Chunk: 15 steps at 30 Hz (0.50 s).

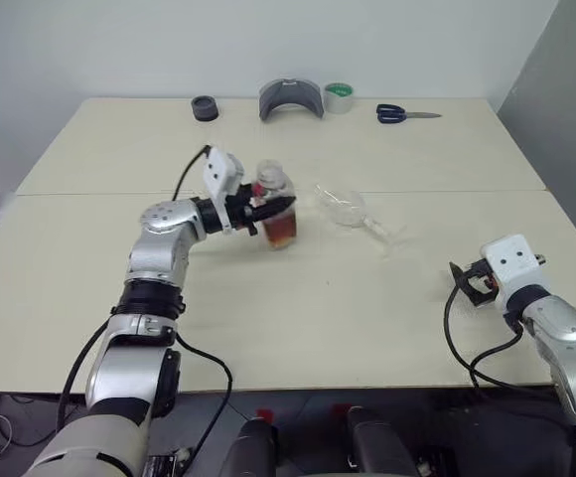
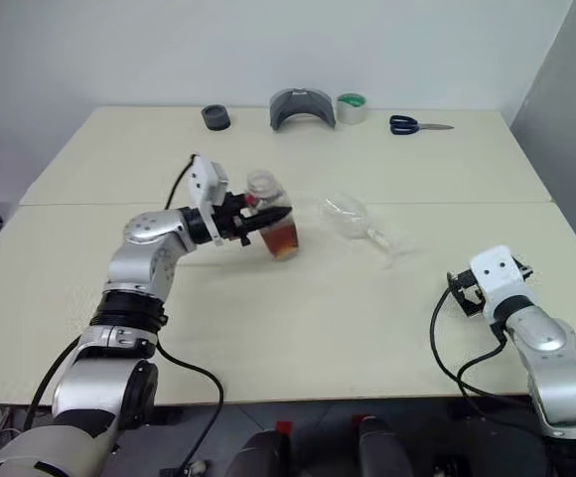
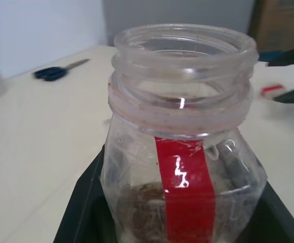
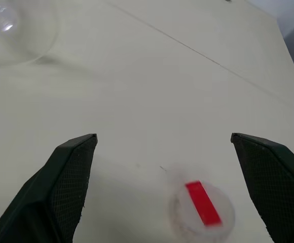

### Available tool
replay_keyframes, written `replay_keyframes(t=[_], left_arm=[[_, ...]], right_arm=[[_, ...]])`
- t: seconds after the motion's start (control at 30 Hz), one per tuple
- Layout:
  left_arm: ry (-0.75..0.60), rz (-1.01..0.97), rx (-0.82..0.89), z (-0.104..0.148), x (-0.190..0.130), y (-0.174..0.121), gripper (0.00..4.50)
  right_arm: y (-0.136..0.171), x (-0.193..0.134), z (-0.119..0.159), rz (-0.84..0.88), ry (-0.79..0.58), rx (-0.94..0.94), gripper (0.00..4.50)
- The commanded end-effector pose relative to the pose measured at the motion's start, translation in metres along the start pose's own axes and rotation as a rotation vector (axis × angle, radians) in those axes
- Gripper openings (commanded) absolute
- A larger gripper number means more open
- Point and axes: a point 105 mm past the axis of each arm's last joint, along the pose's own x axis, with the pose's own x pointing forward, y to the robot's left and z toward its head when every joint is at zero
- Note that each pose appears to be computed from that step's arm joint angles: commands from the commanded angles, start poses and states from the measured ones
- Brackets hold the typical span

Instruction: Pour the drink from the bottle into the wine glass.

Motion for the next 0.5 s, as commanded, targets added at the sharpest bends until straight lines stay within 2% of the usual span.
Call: replay_keyframes(t=[0.03, 0.13, 0.2, 0.33, 0.5], left_arm=[[-0.012, 0.180, 0.065, 0.011, -0.022, 0.032, 1.77], [0.001, 0.310, 0.061, 0.009, -0.038, 0.053, 1.77], [0.008, 0.385, 0.052, 0.007, -0.048, 0.065, 1.77], [0.018, 0.511, 0.043, 0.005, -0.065, 0.084, 1.77], [0.032, 0.621, 0.037, 0.000, -0.081, 0.098, 1.77]], right_arm=[[0.003, 0.000, 0.041, 0.049, -0.151, 0.049, 4.50], [0.039, -0.011, 0.097, 0.331, -0.381, 0.286, 4.50], [0.061, -0.020, 0.123, 0.484, -0.457, 0.330, 4.50], [0.095, -0.020, 0.152, 0.673, -0.493, 0.350, 4.50], [0.123, -0.005, 0.171, 0.751, -0.500, 0.330, 4.50]])
